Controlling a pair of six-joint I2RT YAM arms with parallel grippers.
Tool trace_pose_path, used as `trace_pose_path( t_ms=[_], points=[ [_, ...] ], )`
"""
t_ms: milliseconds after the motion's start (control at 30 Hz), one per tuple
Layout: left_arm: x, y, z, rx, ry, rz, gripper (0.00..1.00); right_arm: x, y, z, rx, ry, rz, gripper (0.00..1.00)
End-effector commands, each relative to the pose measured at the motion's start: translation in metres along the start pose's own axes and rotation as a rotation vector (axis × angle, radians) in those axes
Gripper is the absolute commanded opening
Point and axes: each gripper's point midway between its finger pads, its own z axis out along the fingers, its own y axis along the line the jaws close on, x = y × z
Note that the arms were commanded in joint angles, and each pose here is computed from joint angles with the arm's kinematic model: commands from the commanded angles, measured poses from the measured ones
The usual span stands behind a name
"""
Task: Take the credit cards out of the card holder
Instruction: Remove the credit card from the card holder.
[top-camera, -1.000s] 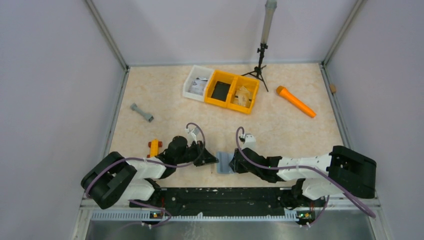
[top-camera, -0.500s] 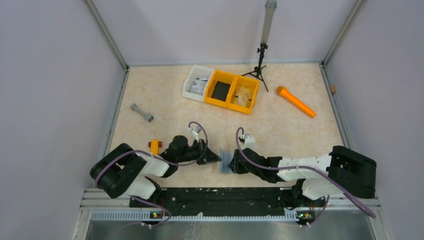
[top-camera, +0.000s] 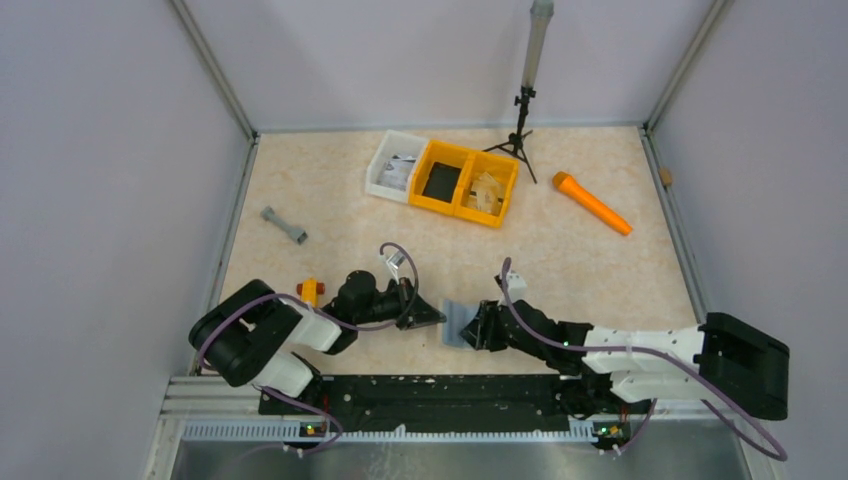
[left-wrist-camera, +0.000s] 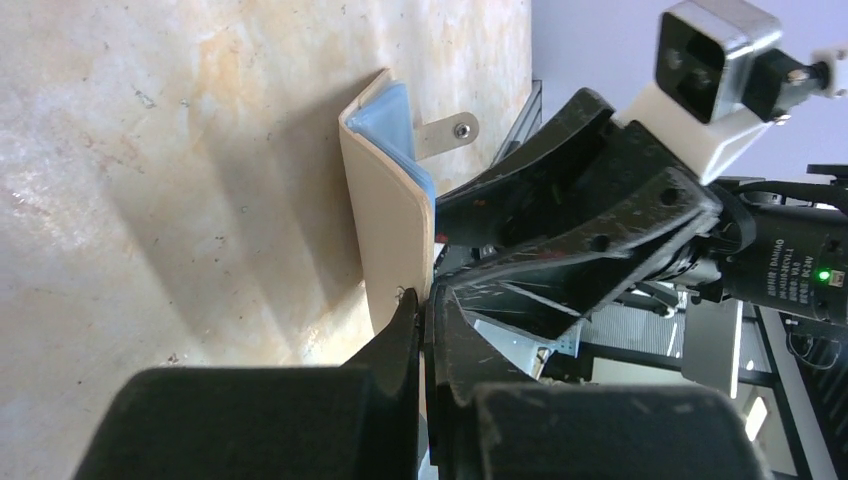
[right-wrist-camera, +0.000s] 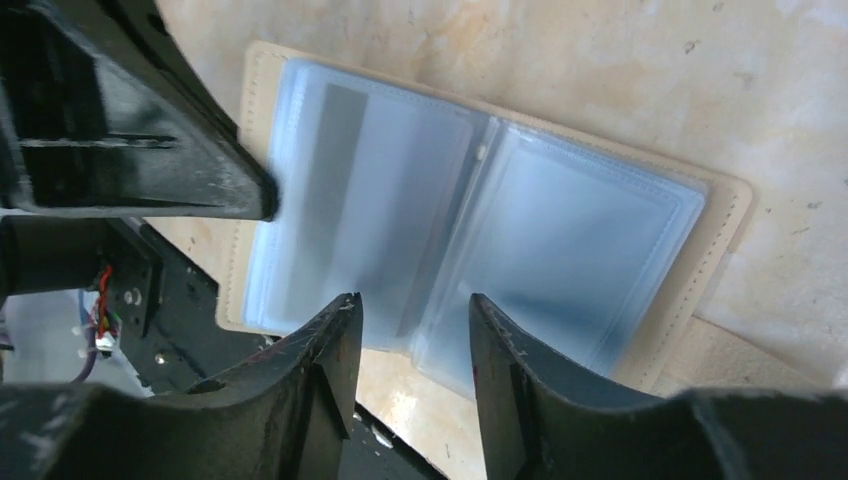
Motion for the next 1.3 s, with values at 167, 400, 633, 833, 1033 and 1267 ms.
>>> trace_pose_path(
  t_ms=[167,400,633,833,1033,1267],
  points=[
    [-0.01,-0.016,0.005,0.032,-0.011,0.041,0.0,-0.019,0.035,-0.014,-0.193,-0.051,0.026,0.75],
    [-0.01,-0.021,0.004,0.046,-0.007,0.04,0.0,-0.017,0.053,-0.001,-0.207,0.004,0.015,0.81],
    [-0.008,-0.013,0.002,0.007,-0.007,0.045,0.0,-0.015,0.038,0.009,-0.091,0.03,0.0,0.7],
    [-0.012,-0.01,-0.002,-0.048,-0.019,0.09,0.0,-0.017,0.029,0.009,-0.025,0.033,-0.02,0.57],
    [-0.013,-0.012,-0.004,-0.069,-0.017,0.102,0.0,-0.018,0.026,0.006,-0.019,0.03,-0.031,0.5],
    [-0.018,-0.006,-0.01,-0.166,-0.021,0.131,0.0,-0.024,0.016,0.004,0.083,0.051,-0.108,0.53]
  ],
)
